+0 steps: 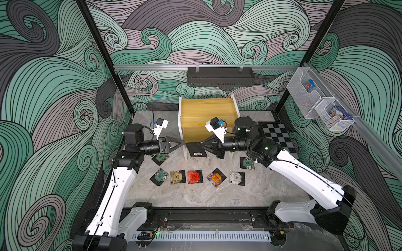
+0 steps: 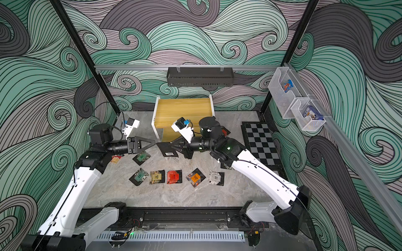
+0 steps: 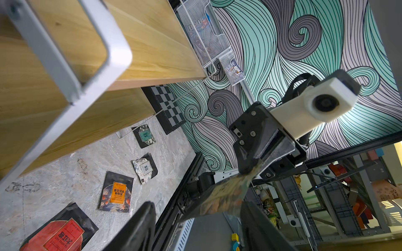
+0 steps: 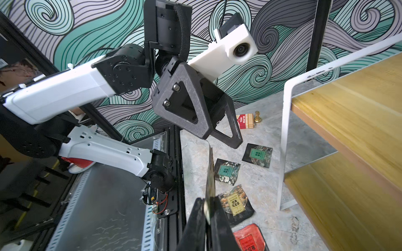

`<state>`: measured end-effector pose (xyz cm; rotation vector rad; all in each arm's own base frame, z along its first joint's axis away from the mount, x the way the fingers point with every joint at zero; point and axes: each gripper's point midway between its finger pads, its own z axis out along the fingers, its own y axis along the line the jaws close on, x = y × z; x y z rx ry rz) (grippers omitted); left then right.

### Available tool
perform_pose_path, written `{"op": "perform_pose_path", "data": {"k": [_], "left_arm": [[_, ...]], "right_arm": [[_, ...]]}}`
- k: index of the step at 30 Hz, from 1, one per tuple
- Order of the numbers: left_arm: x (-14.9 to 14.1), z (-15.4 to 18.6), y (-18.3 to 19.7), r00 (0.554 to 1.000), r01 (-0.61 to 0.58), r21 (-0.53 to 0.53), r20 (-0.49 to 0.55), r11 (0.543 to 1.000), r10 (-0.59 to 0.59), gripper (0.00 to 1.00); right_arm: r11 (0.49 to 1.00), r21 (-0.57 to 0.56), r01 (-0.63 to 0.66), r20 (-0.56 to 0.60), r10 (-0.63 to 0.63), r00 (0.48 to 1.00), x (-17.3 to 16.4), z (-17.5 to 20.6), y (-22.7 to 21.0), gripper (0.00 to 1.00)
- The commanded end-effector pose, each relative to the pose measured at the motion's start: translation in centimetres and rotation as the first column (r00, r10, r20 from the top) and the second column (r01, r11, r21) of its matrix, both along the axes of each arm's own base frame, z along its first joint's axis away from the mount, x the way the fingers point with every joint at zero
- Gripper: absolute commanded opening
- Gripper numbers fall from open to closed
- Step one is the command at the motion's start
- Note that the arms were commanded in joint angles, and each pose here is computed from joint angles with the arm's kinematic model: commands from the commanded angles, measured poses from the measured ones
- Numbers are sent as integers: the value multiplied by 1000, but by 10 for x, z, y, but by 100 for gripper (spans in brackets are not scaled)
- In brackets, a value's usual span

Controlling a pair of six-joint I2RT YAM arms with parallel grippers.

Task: Remove the tea bags from the shelf
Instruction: Pick up the tea bag from the shelf, then place the tea bag at the center of the board.

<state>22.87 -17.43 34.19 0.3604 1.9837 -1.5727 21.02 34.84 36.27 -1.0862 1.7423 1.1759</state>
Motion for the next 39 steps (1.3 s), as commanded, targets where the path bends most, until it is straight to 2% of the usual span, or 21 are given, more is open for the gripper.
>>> {"op": "perform_pose_path", "data": {"k": [1, 5, 8, 14, 18, 20, 22, 24, 28, 30, 32, 39], "left_arm": [[-13, 26, -6, 992, 62, -20, 109, 998, -60, 65], [-16, 28, -10, 990, 87, -24, 116, 996, -84, 64], [-18, 28, -16, 987, 100, -24, 128, 995, -96, 59], [-18, 28, -21, 985, 102, -42, 141, 994, -95, 38], [-15, 27, -20, 987, 85, -36, 140, 996, -79, 21], [-14, 26, -20, 988, 77, -32, 138, 997, -72, 12], [-13, 25, -19, 988, 67, -22, 141, 998, -63, 1], [-13, 23, -18, 988, 50, 2, 149, 999, -49, 0], [-6, 12, -8, 986, -50, 106, 166, 993, 32, 0], [0, 3, 0, 984, -118, 175, 155, 977, 91, 0], [4, -4, 10, 978, -179, 237, 151, 955, 145, 0], [16, -31, 50, 933, -359, 426, 163, 830, 320, 0]], "right_arm": [[999, 41, -32, -69, 35, 997, -2, 13, 2, 10], [997, 50, -51, -90, 56, 994, -1, 15, 7, 10], [997, 51, -53, -101, 58, 993, 2, 16, 10, 10], [997, 54, -57, -121, 63, 991, 9, 16, 15, 10], [998, 51, -47, -131, 53, 990, 14, 13, 15, 12], [998, 51, -42, -135, 49, 990, 16, 13, 13, 14], [999, 48, -23, -131, 29, 991, 19, 13, 10, 23], [999, 46, 9, -130, -3, 992, 25, 13, 4, 33], [996, 41, 79, -124, -73, 990, 35, 11, -15, 47], [993, 37, 109, -126, -104, 987, 39, 7, -25, 48], [990, 33, 135, -126, -130, 983, 41, 4, -36, 51], [969, -12, 245, -77, -245, 966, 43, -13, -72, 60]]}}
